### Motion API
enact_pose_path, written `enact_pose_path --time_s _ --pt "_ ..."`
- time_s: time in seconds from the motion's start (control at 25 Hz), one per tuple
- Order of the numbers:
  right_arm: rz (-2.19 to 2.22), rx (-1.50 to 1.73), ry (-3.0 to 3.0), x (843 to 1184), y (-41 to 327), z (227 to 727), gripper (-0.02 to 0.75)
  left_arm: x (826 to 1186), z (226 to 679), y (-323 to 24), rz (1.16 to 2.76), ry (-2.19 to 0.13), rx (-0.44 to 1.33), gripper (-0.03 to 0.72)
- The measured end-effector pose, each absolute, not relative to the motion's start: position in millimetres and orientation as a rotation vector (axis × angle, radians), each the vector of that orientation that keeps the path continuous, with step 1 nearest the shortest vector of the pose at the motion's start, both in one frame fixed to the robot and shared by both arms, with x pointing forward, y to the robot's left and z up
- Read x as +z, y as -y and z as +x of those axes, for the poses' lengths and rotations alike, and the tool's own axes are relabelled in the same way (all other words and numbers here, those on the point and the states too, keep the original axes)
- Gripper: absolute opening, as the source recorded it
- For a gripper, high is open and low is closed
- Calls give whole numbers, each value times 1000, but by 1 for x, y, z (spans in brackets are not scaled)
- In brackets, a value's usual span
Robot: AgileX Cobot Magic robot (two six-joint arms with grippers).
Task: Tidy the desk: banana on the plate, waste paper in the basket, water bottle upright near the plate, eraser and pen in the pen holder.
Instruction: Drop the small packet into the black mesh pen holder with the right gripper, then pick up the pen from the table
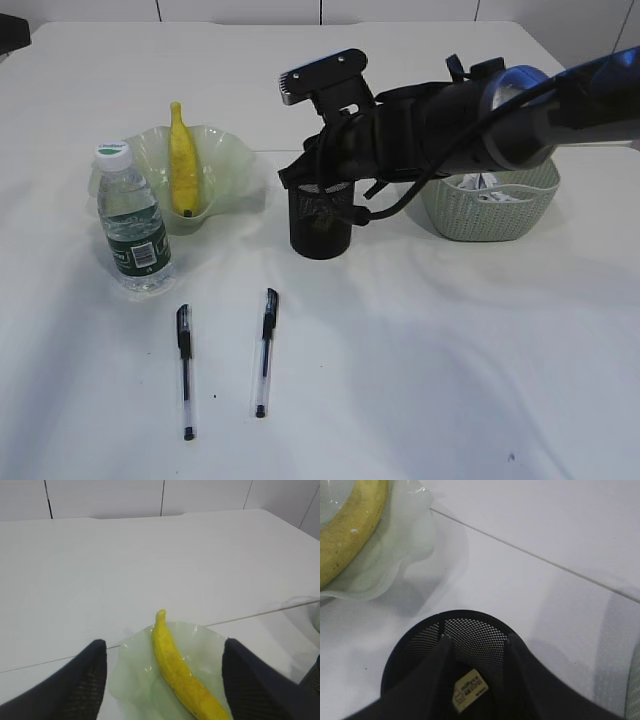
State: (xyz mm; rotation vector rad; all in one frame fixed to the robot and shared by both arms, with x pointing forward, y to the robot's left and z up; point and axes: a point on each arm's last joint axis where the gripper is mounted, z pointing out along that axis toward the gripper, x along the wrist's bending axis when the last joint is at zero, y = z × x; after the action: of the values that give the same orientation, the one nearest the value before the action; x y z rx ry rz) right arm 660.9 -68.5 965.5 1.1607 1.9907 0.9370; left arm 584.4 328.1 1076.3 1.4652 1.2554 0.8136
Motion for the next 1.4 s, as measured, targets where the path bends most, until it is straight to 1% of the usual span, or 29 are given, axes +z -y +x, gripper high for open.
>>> enact_pose_path --time_s 0.24,0.6,1.16,1.4 --pt "1181 860 -1953 966 75 663 249 1076 584 -328 1465 -1254 812 505" --pt "1161 900 -1893 987 71 672 249 1076 584 -328 1465 -1252 811 505" --pt "1136 958 -1919 988 66 671 249 1077 584 -328 1465 -1250 810 505" --pt "1161 981 -1910 989 65 671 249 1078 584 -324 1467 -1214 782 505"
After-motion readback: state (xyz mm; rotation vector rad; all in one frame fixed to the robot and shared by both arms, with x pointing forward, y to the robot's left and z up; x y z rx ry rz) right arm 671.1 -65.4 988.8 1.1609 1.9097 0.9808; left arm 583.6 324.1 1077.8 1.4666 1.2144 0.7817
